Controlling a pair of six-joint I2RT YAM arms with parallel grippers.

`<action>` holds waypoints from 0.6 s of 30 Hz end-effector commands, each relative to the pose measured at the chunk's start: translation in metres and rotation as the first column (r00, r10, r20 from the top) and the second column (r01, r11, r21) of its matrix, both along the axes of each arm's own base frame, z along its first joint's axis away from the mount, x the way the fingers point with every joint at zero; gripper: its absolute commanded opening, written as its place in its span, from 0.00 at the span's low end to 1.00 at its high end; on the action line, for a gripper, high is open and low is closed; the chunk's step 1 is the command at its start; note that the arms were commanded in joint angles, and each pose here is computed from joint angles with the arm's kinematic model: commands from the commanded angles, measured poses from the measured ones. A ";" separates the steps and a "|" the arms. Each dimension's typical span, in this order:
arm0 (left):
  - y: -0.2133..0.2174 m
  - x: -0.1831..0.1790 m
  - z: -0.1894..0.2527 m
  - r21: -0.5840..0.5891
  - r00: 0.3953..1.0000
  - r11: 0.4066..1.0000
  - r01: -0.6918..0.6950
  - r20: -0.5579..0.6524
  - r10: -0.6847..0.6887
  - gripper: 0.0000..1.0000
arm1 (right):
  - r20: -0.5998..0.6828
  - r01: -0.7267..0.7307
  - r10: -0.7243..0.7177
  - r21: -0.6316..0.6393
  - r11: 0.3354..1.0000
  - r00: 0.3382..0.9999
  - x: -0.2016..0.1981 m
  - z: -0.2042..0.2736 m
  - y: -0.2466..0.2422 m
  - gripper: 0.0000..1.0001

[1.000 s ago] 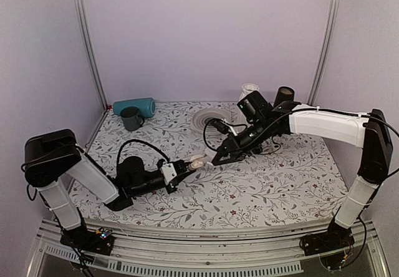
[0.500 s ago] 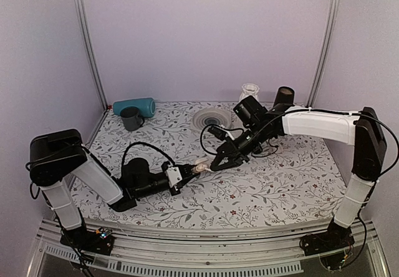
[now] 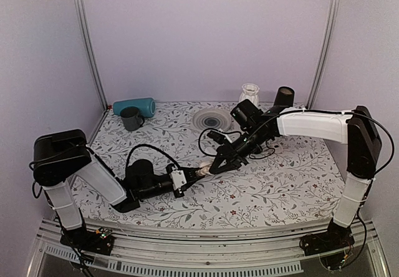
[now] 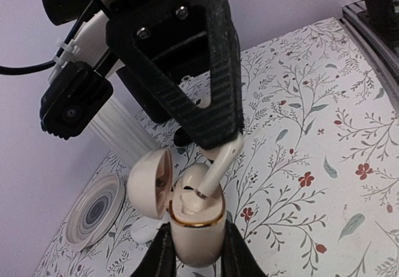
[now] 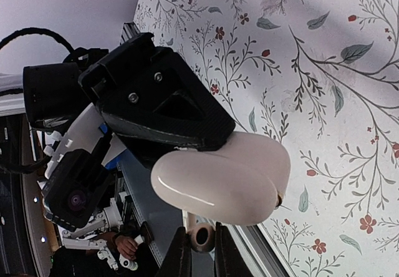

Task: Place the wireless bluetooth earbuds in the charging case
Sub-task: Insert the left earbud into the left side groove of the charging case.

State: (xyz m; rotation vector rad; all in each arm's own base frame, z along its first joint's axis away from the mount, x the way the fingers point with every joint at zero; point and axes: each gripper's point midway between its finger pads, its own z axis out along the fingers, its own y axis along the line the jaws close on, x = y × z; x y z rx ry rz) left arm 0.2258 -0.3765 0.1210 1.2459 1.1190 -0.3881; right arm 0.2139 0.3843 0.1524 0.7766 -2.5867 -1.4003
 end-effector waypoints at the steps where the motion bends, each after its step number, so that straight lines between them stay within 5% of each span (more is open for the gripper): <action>1: -0.010 -0.007 0.006 -0.014 0.999 0.999 0.036 0.029 -0.036 0.00 | -0.019 -0.001 0.002 0.008 1.000 1.000 0.002 0.004 0.004 0.09; 18: -0.018 -0.014 0.000 0.012 0.997 0.998 0.057 0.053 -0.057 0.00 | -0.059 0.010 -0.012 -0.036 0.999 0.998 0.000 -0.005 0.002 0.09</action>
